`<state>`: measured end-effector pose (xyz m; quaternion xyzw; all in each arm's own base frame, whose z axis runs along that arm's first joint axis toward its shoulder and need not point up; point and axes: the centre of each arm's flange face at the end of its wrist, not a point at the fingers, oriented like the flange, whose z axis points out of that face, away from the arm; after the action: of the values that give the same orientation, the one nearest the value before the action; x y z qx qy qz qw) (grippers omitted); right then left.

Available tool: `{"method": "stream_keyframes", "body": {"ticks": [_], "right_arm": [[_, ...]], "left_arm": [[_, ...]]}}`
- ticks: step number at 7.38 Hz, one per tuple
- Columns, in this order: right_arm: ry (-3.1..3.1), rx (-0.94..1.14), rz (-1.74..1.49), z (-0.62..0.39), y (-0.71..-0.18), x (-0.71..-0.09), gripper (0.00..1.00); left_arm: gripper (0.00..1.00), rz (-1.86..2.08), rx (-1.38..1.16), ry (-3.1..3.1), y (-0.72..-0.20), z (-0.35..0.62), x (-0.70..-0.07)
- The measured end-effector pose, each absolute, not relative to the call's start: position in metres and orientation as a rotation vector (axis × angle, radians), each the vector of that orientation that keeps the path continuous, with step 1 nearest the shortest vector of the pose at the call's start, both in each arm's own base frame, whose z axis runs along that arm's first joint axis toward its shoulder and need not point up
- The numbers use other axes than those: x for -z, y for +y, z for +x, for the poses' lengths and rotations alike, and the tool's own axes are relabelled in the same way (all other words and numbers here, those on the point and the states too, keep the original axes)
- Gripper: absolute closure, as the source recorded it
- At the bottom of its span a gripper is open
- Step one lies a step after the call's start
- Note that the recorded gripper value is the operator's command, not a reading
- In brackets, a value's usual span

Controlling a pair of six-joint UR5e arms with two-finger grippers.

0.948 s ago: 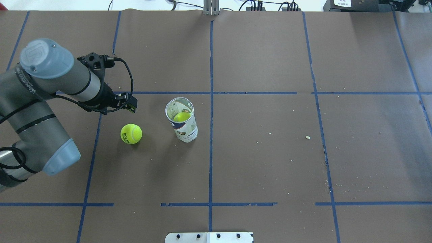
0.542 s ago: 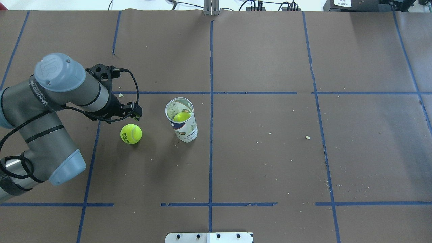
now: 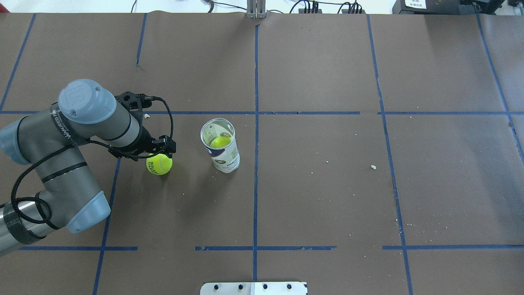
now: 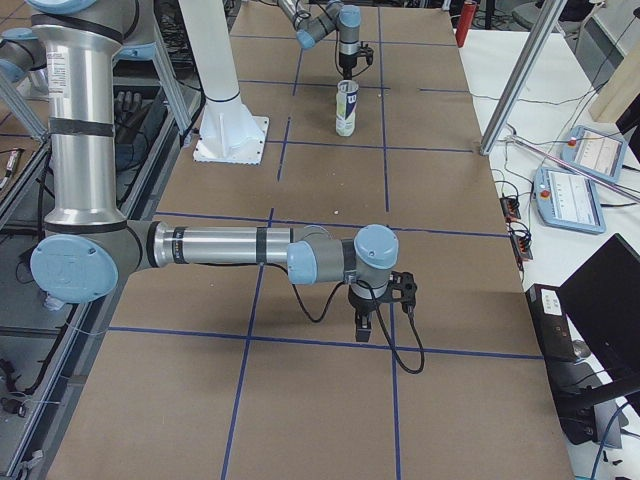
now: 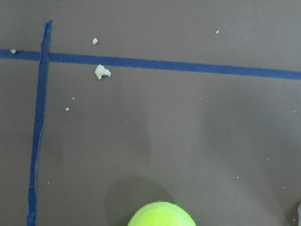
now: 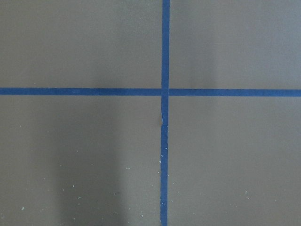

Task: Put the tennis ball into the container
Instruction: 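Close the left gripper around the tennis ball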

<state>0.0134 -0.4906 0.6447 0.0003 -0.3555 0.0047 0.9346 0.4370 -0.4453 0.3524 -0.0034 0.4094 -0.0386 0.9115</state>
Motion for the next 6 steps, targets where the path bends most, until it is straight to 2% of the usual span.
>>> {"method": "stream_keyframes", "body": {"ticks": [2, 3, 4, 5, 6], "right_arm": [[-0.727, -0.009, 0.000, 0.013, -0.491, -0.645, 0.00], [-0.727, -0.009, 0.001, 0.013, -0.491, -0.645, 0.00], [-0.727, -0.009, 0.001, 0.013, -0.491, -0.645, 0.00], [-0.727, -0.009, 0.001, 0.013, -0.491, -0.645, 0.00], [-0.727, -0.010, 0.001, 0.013, -0.491, -0.645, 0.00]], "left_arm": [[0.01, -0.016, 0.071, 0.838, -0.443, 0.447, -0.361], [0.33, -0.017, 0.066, 0.842, -0.442, 0.450, -0.364], [0.80, -0.017, 0.063, 0.845, -0.441, 0.453, -0.364], [1.00, -0.017, 0.060, 0.849, -0.440, 0.454, -0.363], [1.00, -0.014, 0.059, 0.854, -0.440, 0.454, -0.359]]}}
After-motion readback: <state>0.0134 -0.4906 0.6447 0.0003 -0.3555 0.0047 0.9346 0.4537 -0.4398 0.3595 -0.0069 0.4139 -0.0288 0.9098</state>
